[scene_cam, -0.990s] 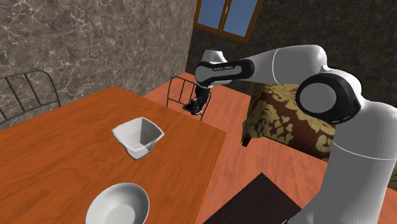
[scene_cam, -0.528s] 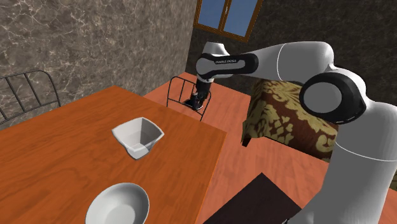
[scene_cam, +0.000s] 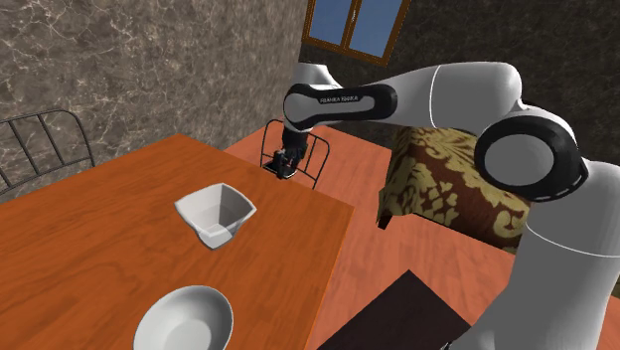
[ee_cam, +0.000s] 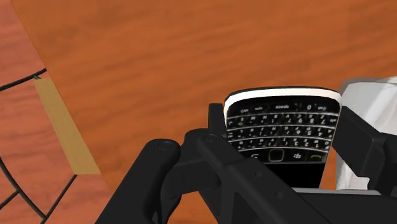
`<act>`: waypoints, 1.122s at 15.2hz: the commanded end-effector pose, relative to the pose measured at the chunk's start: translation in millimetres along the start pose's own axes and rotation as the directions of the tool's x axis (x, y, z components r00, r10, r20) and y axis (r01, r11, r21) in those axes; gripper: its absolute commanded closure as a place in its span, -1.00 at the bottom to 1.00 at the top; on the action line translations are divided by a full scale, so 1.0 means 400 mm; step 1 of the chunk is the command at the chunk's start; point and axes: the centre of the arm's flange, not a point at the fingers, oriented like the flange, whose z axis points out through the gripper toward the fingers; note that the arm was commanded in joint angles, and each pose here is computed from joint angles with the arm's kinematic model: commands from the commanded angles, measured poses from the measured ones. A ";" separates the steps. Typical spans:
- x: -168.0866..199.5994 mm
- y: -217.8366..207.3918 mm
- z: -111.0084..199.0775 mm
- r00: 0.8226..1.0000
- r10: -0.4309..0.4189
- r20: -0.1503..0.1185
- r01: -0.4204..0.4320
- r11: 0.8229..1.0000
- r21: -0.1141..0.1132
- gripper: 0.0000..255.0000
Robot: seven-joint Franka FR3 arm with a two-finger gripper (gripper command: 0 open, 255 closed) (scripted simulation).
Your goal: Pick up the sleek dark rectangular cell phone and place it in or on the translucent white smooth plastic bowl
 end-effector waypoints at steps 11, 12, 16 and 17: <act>0.097 -0.386 -0.003 1.000 0.001 0.000 -0.001 1.000 0.000 1.00; 0.104 -0.418 -0.003 1.000 0.001 0.000 -0.001 1.000 0.000 1.00; 0.122 -0.492 0.023 1.000 0.001 0.000 -0.001 1.000 0.000 1.00; 0.122 -0.492 0.036 1.000 0.001 0.000 -0.001 1.000 0.000 1.00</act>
